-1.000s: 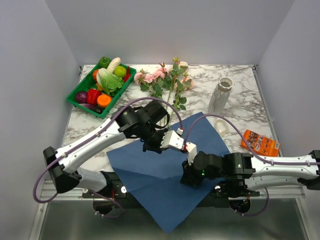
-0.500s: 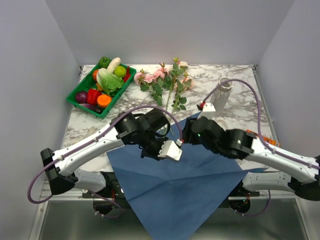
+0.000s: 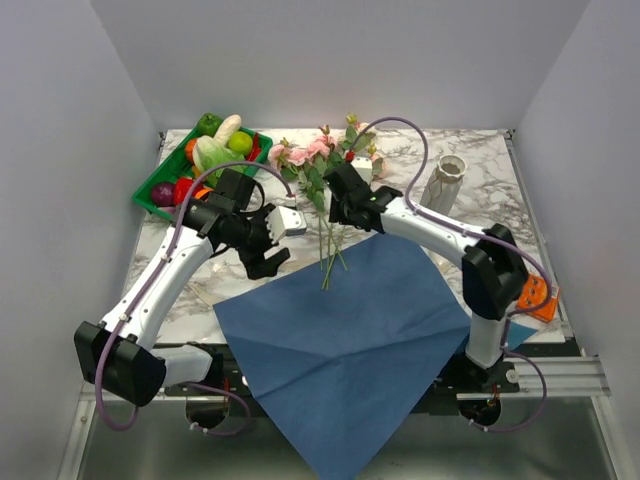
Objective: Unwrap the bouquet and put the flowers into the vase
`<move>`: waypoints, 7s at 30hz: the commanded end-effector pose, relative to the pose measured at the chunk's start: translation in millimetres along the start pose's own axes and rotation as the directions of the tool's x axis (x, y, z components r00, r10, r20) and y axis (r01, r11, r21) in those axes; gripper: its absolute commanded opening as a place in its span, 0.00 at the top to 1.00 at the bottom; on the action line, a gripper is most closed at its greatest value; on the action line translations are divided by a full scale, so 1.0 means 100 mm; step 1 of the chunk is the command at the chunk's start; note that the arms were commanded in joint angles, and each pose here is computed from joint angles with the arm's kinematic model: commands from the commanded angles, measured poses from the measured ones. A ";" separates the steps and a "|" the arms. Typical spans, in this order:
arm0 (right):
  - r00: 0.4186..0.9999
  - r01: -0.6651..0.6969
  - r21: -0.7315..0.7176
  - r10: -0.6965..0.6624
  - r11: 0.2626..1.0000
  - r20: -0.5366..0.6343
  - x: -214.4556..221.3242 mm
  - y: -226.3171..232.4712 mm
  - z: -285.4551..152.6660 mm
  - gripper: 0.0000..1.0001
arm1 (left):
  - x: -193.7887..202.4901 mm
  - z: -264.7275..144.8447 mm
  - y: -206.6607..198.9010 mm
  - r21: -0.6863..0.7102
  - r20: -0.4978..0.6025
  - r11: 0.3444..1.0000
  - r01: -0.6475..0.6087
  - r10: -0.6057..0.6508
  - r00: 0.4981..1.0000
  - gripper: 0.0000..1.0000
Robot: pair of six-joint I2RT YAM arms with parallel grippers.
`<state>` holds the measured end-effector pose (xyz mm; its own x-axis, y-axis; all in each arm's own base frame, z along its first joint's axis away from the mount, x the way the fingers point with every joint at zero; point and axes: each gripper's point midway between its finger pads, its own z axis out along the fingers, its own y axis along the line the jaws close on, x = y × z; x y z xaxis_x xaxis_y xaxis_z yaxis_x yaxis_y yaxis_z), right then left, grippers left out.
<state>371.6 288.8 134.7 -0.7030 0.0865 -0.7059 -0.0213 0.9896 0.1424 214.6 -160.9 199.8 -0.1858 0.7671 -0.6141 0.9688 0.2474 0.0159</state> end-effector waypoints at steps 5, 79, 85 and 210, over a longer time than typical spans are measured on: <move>0.999 -0.044 0.054 0.044 0.998 0.006 -0.06 0.04 0.68 0.49 | 0.30 0.23 0.04 -0.018 0.007 0.998 0.059 -0.059 0.998 0.16; 0.103 -0.360 0.159 -0.130 0.919 0.986 -2.35 -1.97 -3.21 0.99 | 1.22 1.23 -0.67 0.207 -0.453 0.939 -0.273 0.340 0.824 0.40; 0.083 -0.388 0.178 -0.158 0.904 0.984 -2.53 -2.10 -3.19 0.99 | 1.42 1.36 -0.31 0.105 -0.503 0.972 -0.209 0.233 0.832 0.45; 0.986 0.160 0.142 -0.164 0.977 0.022 0.17 0.02 1.04 0.32 | -0.15 -0.31 0.96 -0.292 0.244 0.893 0.342 -0.276 0.930 0.34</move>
<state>427.1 308.8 53.8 -0.6744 -0.1207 -0.7284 -0.1013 0.9923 -0.0707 314.0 -125.5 230.1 -0.4187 0.5204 -0.7442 0.7383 0.6722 0.0546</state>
